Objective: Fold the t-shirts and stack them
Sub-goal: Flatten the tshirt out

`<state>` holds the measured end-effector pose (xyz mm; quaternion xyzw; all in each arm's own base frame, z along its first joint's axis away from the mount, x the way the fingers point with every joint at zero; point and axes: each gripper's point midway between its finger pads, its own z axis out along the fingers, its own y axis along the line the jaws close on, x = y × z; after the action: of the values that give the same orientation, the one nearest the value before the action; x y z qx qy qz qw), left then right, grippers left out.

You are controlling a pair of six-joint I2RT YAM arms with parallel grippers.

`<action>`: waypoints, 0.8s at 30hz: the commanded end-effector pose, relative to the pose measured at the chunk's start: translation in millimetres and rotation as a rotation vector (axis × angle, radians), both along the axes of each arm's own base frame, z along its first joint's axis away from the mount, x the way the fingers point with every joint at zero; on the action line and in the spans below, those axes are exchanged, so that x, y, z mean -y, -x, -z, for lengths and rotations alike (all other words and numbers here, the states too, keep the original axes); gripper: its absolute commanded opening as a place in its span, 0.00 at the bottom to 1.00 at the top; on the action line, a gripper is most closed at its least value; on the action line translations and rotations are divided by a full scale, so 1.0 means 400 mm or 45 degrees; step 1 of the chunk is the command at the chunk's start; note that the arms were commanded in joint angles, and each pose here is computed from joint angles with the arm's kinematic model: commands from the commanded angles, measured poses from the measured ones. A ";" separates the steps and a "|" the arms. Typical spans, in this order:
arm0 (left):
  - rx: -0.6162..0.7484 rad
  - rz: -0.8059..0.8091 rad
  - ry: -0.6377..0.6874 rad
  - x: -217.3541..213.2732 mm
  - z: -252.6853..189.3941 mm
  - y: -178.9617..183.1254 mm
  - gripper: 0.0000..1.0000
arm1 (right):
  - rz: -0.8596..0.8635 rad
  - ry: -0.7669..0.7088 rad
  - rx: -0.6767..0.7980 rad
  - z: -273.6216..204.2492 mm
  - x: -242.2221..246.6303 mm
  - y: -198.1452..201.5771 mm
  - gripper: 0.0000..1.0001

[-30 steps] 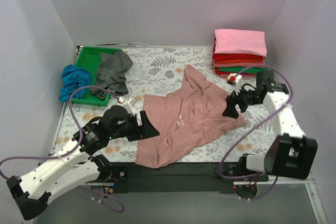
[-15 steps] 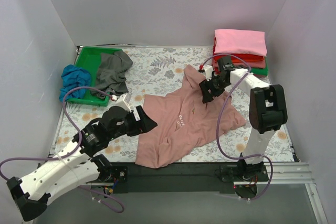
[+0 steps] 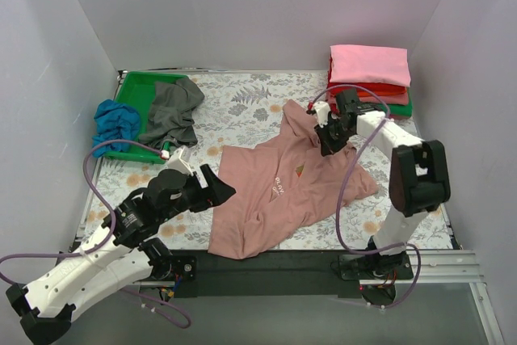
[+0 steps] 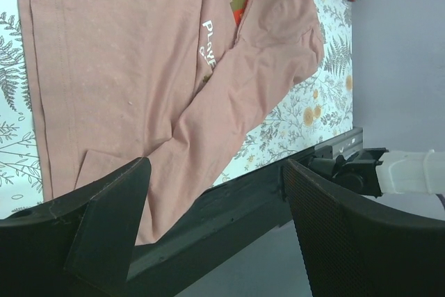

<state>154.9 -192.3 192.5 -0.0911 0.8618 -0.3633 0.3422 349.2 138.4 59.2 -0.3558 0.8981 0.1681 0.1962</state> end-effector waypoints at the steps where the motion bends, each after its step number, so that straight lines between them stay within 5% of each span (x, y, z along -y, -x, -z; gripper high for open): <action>1: 0.029 -0.030 -0.001 -0.014 -0.014 -0.005 0.77 | -0.100 0.050 0.157 -0.120 0.061 0.069 0.01; 10: 0.106 -0.028 -0.017 -0.017 -0.033 -0.022 0.79 | -0.517 0.494 0.233 -0.134 0.313 0.487 0.01; 14: 0.131 0.003 -0.017 0.007 -0.042 -0.037 0.79 | -0.521 0.594 0.248 -0.129 0.367 0.573 0.01; 16: 0.131 0.019 -0.028 0.022 -0.047 -0.047 0.79 | -0.449 0.603 0.300 -0.151 0.376 0.567 0.21; 18: 0.147 0.042 -0.034 0.034 -0.063 -0.054 0.79 | -0.384 0.526 0.344 -0.186 0.354 0.550 0.62; 21: 0.149 0.042 -0.064 0.036 -0.066 -0.062 0.79 | -0.349 0.338 0.416 -0.274 0.287 0.497 0.81; 24: 0.146 0.025 -0.085 0.027 -0.053 -0.064 0.79 | -0.345 0.160 0.385 -0.310 0.222 0.426 0.85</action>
<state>174.5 -204.8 194.4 -0.0533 0.8679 -0.3359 0.3620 151.6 20.7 164.9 -0.5010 0.8306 0.0177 0.2425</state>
